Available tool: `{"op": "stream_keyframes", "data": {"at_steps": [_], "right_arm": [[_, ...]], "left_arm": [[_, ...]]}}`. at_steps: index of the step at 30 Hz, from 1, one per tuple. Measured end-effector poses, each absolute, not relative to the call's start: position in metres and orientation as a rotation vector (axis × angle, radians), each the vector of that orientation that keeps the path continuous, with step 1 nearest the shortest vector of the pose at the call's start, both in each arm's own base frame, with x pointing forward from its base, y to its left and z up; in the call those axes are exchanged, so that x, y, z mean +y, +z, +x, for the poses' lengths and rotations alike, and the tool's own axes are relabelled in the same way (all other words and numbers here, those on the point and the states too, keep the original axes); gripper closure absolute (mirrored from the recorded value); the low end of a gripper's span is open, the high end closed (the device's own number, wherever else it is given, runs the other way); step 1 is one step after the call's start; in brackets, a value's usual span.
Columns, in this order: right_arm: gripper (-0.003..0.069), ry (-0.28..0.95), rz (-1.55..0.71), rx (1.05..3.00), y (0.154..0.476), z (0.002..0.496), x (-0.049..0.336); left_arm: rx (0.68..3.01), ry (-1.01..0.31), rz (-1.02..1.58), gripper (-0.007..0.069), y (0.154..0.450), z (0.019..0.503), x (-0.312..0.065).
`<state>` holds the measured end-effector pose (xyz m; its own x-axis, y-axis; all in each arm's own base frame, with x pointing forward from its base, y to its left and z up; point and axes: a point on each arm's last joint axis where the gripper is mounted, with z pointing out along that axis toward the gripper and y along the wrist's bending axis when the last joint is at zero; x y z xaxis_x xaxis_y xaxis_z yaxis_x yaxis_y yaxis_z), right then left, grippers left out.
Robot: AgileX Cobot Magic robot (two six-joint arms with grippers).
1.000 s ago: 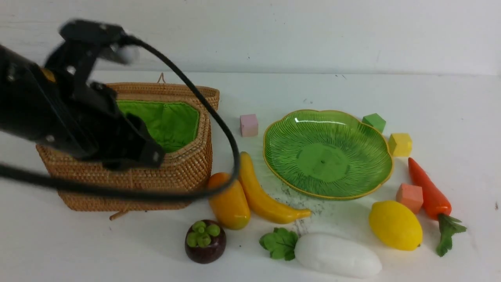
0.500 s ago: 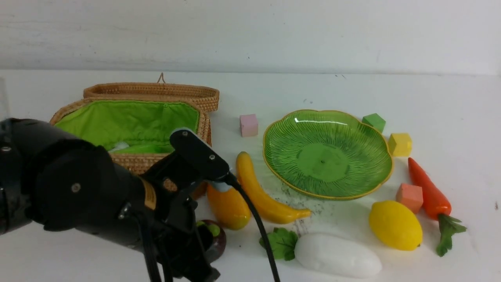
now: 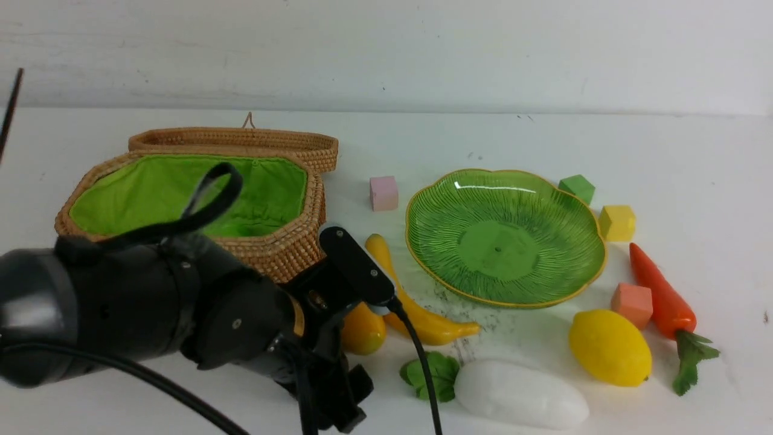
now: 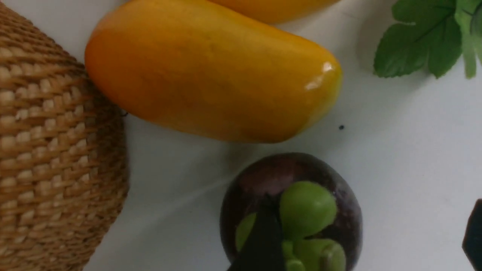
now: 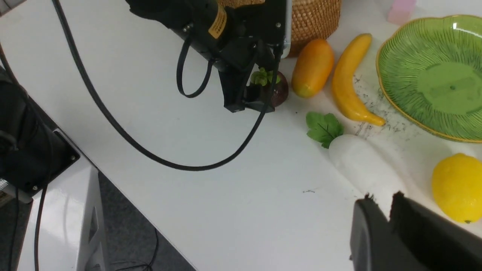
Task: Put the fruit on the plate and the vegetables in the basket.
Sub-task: Grab a mangosteen with your left arm and put it on the plate on the right
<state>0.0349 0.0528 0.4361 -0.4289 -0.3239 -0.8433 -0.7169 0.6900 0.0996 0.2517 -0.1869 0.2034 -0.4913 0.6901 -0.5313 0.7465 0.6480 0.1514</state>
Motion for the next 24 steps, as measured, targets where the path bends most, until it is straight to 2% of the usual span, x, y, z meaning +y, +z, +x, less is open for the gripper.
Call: {"op": "stream_keyframes", "data": {"at_steps": [12,24], "right_arm": [[0.057,0.594,-0.798,1.981,0.439,0.02,0.049],[0.057,0.594,-0.796,1.953,0.441,0.013,0.046]], "left_arm": [[2.257,-0.104,1.148,0.0029,0.195,0.261,-0.192],[2.302,-0.103,1.152,0.0041,0.206,0.25,-0.185]]}}
